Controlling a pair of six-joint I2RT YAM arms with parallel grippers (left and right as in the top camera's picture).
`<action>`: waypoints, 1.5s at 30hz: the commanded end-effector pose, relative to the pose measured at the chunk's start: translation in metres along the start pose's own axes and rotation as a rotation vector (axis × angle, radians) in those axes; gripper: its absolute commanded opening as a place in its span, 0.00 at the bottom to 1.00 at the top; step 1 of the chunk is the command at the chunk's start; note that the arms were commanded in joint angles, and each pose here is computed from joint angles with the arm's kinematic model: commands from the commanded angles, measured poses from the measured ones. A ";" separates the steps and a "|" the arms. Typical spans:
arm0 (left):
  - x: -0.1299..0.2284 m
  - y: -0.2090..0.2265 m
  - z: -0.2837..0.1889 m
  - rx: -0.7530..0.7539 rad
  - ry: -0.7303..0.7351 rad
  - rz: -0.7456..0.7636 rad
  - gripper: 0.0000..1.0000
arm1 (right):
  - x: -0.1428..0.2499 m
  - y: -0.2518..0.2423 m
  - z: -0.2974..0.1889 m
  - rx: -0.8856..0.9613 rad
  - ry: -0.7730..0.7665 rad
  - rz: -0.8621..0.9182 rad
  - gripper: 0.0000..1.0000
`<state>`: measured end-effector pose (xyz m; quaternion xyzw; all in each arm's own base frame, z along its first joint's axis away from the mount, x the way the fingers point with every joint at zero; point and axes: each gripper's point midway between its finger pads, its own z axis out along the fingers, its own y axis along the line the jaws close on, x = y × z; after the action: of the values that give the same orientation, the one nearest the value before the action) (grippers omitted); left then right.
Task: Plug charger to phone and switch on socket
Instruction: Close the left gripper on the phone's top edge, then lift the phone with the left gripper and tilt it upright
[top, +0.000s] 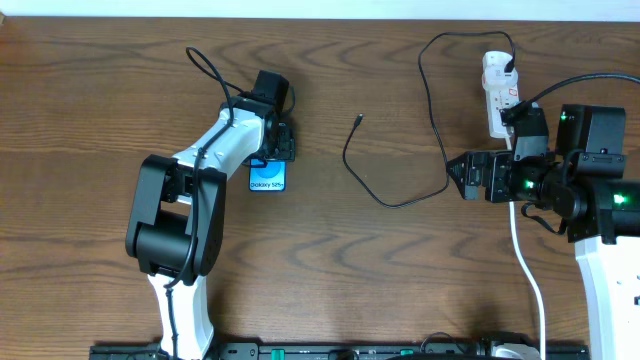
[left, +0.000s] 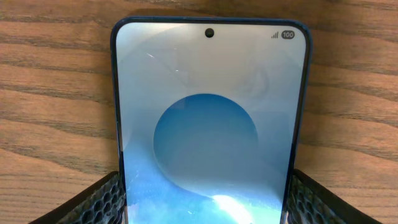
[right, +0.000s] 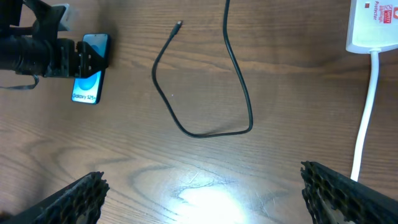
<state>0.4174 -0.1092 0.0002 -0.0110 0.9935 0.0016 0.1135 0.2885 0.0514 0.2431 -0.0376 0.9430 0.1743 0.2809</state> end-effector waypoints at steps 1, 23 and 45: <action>0.010 0.003 0.011 -0.015 0.042 0.009 0.11 | -0.004 0.002 -0.004 0.005 -0.012 -0.004 0.99; -0.022 -0.002 -0.055 0.040 -0.105 -0.096 0.07 | -0.004 0.002 -0.004 0.005 -0.012 -0.004 0.99; -0.001 0.005 -0.157 0.216 -0.072 -0.989 0.08 | -0.012 -0.009 0.024 0.005 0.025 0.300 0.99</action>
<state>0.3875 -0.0951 0.1368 -0.3718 0.9085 -0.1027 0.1611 0.3080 0.0492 0.2312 0.0774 0.9428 0.2024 0.2533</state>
